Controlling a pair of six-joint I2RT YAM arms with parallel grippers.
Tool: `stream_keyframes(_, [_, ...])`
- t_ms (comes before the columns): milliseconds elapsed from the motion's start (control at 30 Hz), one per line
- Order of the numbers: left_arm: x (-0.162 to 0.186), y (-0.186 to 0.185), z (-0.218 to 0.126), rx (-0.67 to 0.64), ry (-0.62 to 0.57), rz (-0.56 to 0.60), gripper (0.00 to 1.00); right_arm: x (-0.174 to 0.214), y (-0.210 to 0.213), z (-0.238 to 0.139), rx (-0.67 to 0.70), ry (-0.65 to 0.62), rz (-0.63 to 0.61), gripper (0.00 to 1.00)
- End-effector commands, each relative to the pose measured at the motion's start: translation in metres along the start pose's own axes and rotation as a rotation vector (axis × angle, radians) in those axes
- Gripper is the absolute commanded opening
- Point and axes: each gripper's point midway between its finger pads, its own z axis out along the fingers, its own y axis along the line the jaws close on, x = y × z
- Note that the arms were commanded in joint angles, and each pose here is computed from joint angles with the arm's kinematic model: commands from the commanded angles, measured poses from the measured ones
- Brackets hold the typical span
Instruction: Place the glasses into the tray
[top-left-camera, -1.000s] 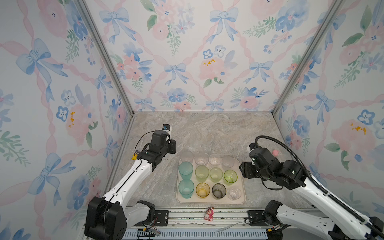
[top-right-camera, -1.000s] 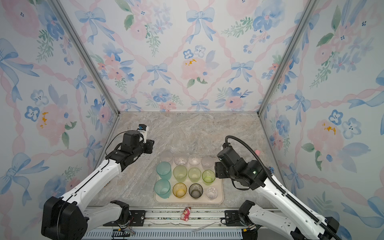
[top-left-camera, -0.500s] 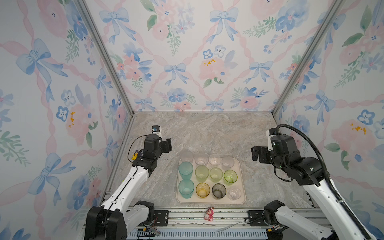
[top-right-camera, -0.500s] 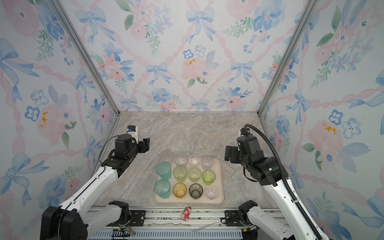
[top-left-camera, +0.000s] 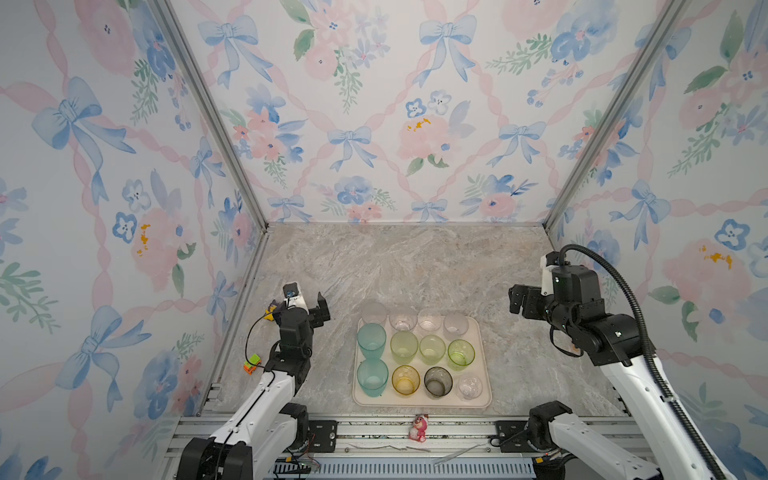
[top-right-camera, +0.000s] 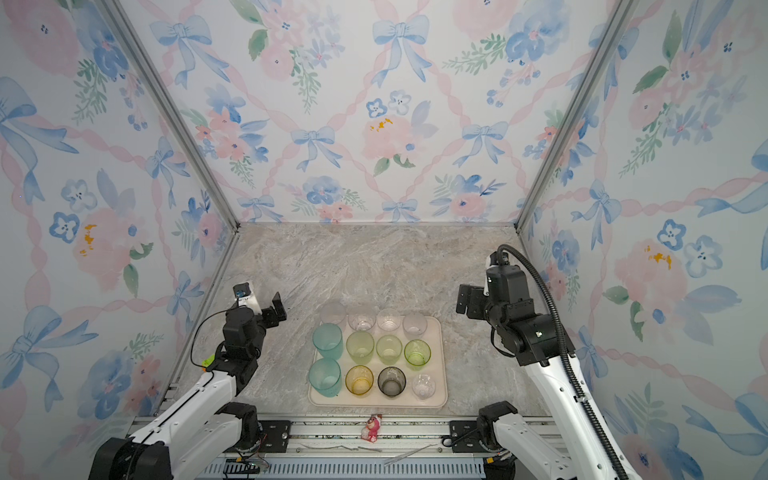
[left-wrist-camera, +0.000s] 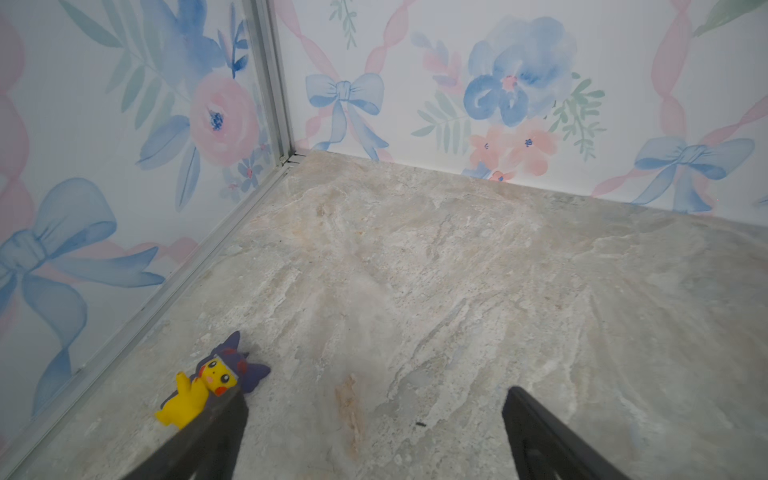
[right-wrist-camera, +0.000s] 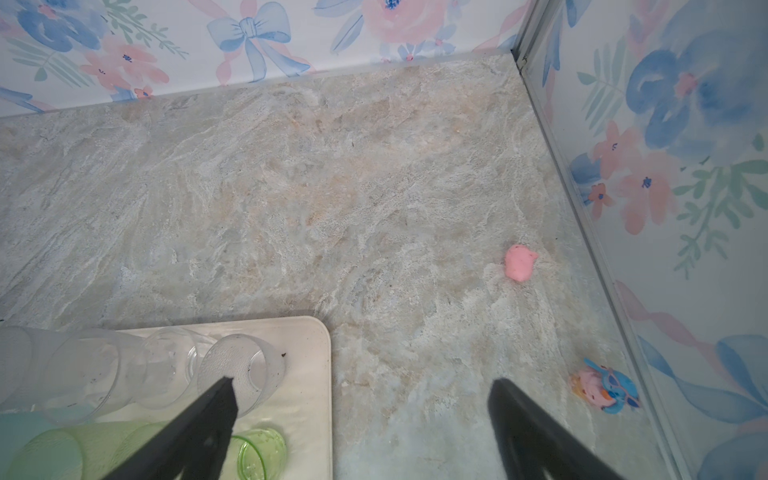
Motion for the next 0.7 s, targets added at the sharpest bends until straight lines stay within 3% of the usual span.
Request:
stream_keyframes(0, [-0.028, 0.013, -0.005, -0.060, -0.214, -0.004, 0.98, -0.007, -0.005, 0.005, 0.020, -0.052, 0.003, 0.97])
stream_keyframes(100, [-0.009, 0.011, 0.004, -0.056, -0.184, 0.042, 0.98, -0.007, -0.015, 0.008, 0.073, -0.075, -0.003, 0.97])
stream_keyframes(367, [-0.004, -0.008, 0.029, -0.010, -0.217, 0.119, 0.98, -0.001, -0.050, 0.003, 0.238, -0.148, -0.012, 0.97])
stream_keyframes(467, [-0.004, -0.019, 0.025, 0.020, -0.283, 0.175, 0.98, 0.008, -0.061, 0.003, 0.277, -0.168, 0.001, 0.97])
stream_keyframes(667, [-0.004, -0.024, 0.016, 0.047, -0.301, 0.190, 0.98, 0.015, -0.077, 0.011, 0.328, -0.235, 0.079, 0.97])
